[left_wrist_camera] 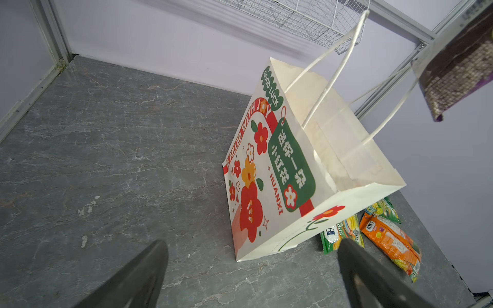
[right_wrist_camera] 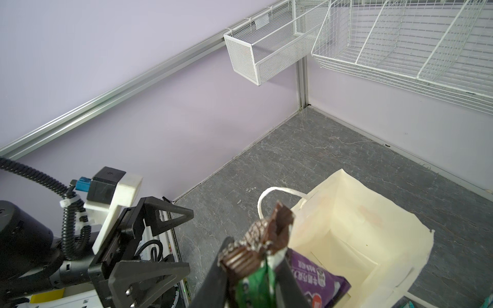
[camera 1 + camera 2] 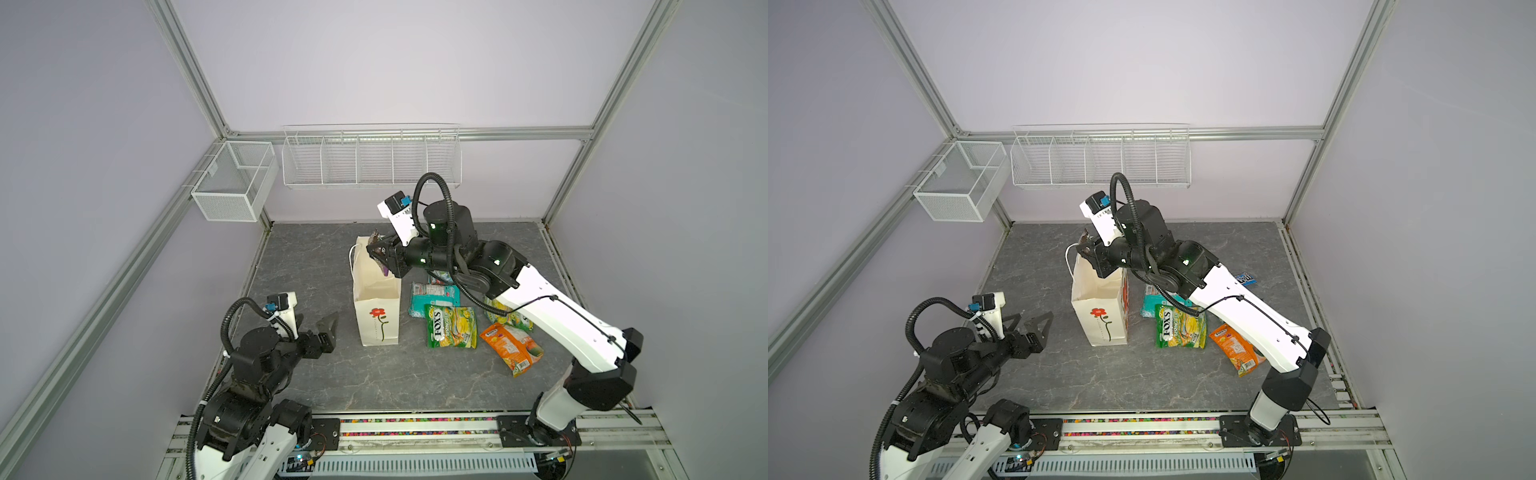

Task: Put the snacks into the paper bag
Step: 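Lower the pack into the bag opening and open the right gripper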

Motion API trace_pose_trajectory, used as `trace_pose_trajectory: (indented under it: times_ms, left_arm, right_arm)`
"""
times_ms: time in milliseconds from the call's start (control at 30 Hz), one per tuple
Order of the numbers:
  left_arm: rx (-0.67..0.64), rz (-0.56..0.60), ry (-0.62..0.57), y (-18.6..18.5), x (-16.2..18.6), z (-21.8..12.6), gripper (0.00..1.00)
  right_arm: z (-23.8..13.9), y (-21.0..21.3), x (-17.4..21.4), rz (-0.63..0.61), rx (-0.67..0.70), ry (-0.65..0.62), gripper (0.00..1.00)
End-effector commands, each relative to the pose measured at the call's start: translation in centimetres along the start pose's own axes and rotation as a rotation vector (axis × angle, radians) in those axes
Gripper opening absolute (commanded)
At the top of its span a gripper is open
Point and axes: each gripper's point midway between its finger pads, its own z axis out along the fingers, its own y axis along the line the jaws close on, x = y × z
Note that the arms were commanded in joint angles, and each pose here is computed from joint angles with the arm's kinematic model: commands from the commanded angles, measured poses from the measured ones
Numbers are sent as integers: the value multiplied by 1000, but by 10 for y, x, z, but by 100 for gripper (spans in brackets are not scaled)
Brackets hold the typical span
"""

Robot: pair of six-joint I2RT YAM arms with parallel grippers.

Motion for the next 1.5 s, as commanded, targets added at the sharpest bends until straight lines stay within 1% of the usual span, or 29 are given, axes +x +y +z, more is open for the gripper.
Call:
trace_pose_trajectory:
  times_ms: [0,333,567,1100,1367,1467]
  left_arm:
    - [11,14,0,-1,2,0,99]
    - [12,14,-1,-1,2,0,99]
    - [13,14,-2,-1,2,0,99]
    - [12,14,-1,-1,2,0,99]
    - [12,13,1,-1,3,0,99]
    - [12,12,0,-1,3,0,99]
  right_arm:
    - [3,-2,-12,19,-18,-34,23]
    - [17,-23,-5,100,-20,-16,23]
    - [21,-36,2,155,-18,-7,26]
    - [31,-55,27,226,-14,38,27]
    - [33,-58,34,240,-9,51,36]
    - [32,-59,34,242,-5,51,37]
